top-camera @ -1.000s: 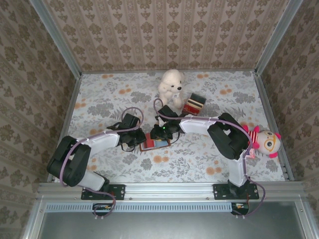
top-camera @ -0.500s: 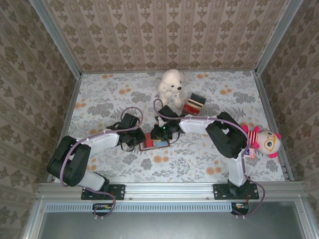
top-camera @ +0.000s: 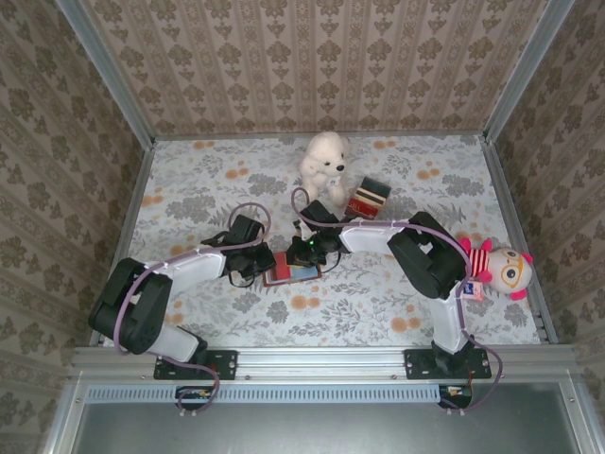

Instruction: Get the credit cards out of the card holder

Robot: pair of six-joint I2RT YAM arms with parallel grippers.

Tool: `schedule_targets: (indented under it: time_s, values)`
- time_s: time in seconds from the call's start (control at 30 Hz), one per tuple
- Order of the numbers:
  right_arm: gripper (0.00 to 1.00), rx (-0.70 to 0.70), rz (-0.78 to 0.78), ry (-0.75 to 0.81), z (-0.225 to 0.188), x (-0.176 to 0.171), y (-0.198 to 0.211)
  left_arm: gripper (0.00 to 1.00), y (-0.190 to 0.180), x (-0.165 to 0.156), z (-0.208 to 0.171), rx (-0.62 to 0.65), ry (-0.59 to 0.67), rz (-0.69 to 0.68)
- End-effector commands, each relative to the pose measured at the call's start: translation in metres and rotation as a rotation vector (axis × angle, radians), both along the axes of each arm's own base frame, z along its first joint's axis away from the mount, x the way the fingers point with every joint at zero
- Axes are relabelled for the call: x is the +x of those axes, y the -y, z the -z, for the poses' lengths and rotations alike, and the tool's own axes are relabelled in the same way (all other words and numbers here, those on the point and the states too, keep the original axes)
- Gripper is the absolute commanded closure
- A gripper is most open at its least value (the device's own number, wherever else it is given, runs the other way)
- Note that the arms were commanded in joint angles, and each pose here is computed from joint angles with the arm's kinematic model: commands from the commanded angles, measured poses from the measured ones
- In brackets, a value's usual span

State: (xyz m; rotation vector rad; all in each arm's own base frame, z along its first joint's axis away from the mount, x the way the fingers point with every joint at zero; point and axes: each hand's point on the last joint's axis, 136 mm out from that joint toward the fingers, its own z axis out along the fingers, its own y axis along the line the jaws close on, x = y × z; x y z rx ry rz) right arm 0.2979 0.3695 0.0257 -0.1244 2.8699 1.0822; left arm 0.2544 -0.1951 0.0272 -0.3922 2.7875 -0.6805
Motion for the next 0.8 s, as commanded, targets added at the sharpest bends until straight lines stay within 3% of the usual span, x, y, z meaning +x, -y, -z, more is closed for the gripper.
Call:
schedule_targets:
  time_s: [0.0, 0.13, 0.27, 0.6, 0.77]
  values:
    - [0.94, -0.009, -0.006, -0.024, 0.009, -0.005, 0.005, 0.80, -0.005, -0.009, 0.008, 0.019, -0.032, 0.021]
    - [0.97, -0.011, 0.012, 0.002, 0.000, -0.001, 0.012, 0.69, -0.002, -0.007, -0.005, 0.011, -0.008, 0.053]
    - [0.97, -0.023, 0.011, 0.021, -0.007, 0.000, 0.017, 0.66, -0.004, -0.004, -0.010, 0.027, 0.009, 0.060]
    - [0.96, -0.059, 0.027, 0.023, -0.002, -0.001, 0.025, 0.78, 0.001, -0.004, -0.004, 0.016, -0.015, 0.083]
    - [0.85, -0.034, 0.012, -0.001, 0.002, -0.002, 0.018, 0.81, 0.001, -0.005, -0.002, 0.024, -0.022, 0.087]
